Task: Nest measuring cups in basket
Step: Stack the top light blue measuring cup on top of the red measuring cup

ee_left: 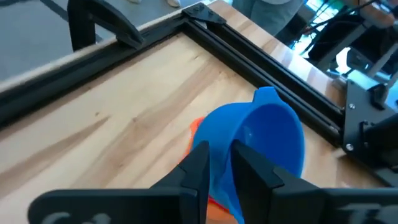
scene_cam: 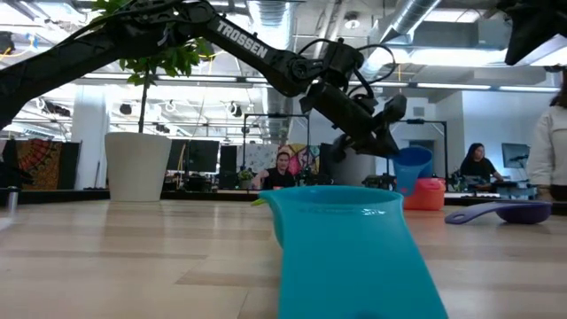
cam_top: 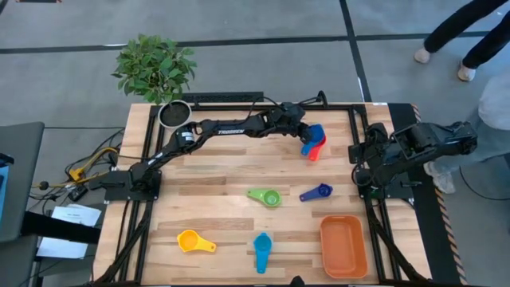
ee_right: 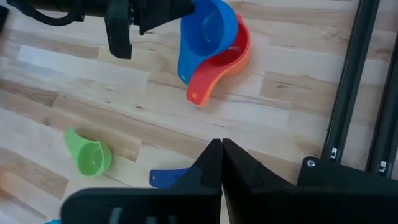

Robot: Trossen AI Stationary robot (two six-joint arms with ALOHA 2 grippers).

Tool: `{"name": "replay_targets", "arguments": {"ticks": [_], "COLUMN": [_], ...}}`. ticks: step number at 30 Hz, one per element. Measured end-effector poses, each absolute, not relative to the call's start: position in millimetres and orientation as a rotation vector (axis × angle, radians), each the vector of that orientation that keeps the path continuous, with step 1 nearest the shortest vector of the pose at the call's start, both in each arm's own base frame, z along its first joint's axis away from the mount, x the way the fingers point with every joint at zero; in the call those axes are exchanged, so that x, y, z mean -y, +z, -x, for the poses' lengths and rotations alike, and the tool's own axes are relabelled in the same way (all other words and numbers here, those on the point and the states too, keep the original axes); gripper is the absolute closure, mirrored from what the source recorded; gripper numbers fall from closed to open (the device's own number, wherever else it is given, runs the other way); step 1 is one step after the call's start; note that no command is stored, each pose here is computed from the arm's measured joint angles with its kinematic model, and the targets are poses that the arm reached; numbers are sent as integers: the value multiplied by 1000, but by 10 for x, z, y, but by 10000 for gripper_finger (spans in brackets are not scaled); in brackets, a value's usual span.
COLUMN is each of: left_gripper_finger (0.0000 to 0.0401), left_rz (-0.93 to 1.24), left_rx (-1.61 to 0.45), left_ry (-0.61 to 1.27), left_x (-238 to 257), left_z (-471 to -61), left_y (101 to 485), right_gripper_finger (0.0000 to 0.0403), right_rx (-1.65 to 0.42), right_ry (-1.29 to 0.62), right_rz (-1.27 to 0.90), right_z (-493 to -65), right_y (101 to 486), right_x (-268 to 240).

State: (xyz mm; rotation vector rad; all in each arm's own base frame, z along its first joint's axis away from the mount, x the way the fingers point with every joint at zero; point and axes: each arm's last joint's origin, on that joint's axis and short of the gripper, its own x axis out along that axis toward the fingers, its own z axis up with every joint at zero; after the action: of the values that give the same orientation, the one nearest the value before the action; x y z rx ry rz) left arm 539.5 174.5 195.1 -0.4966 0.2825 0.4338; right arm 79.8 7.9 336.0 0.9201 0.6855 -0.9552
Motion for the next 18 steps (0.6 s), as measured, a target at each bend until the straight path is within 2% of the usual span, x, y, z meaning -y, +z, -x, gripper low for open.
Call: {"name": "replay_targets", "arguments": {"ticks": [12,18], "left_gripper_finger": [363,369], "left_rz": [649,687], "left_rx": [-316,-503], "left_ry": [354,396], "left_x": [-1760,-1806], "left_z": [-5376,-5256], "left_y": [1924,1798], "right_gripper_finger": [379,379], "right_rx": [-675,-672], "right_ry": [-966,-970], "right_rz": [-942,-950], "right_z": [-799,-799], "right_y": [3360,3360], "right_x": [-80,-80]}}
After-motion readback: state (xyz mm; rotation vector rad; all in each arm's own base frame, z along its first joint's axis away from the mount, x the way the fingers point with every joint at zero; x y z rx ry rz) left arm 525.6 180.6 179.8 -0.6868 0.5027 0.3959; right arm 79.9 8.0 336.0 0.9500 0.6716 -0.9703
